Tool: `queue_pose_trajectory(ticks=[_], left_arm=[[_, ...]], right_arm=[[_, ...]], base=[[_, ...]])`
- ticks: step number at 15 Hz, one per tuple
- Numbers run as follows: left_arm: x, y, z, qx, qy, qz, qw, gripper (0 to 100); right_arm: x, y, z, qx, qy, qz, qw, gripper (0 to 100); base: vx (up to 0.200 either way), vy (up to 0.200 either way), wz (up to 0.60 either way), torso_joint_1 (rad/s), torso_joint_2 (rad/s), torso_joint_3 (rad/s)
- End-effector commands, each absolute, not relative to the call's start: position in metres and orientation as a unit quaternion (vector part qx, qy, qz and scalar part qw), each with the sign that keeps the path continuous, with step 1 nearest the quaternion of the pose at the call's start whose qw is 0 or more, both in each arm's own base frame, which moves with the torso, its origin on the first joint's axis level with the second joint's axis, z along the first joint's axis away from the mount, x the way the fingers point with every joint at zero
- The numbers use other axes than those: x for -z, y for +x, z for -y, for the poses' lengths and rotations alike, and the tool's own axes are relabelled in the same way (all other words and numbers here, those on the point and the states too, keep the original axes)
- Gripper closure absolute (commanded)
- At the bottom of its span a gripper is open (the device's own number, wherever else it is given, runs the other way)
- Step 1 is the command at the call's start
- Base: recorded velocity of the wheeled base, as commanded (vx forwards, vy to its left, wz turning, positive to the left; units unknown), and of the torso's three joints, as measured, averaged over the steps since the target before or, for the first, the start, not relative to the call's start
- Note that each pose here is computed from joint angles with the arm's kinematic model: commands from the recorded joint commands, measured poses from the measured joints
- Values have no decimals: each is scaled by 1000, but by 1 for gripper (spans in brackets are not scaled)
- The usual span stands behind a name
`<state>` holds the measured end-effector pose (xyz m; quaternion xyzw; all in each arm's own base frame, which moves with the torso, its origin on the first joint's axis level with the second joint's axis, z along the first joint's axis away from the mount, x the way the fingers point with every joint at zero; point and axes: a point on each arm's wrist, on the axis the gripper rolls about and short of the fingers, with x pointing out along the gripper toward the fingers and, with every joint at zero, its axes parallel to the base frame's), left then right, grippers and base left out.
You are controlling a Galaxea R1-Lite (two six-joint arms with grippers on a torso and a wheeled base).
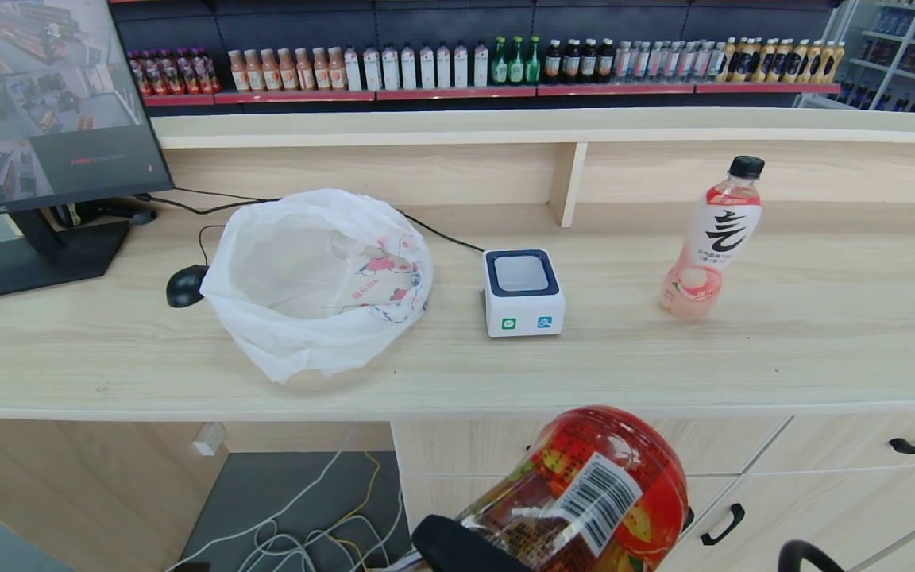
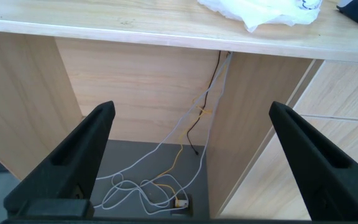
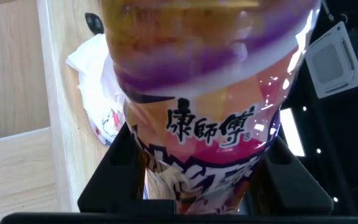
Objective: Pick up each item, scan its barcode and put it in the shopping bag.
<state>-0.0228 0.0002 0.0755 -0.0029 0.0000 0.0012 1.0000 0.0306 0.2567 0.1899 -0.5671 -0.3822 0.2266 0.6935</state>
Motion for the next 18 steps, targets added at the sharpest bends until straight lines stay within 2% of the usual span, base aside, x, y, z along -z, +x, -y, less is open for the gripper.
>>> queue_pose_trajectory(ticks=[1,10,18], left_arm=[[-75,-23,0,-2,-3,0,1000,0],[-75,-23,0,-2,-3,0,1000,0],[-75,-23,0,-3,-3,0,1000,0]], right_arm=[[-190,31,-257,-226,-567,382,694,100],[-190,31,-259,-224,-562,374,703,100],[-195,32,-263,-237,-512,353,747,100]], base=[[0,0,0,0,0,0],[0,0,0,0,0,0],[0,0,0,0,0,0]])
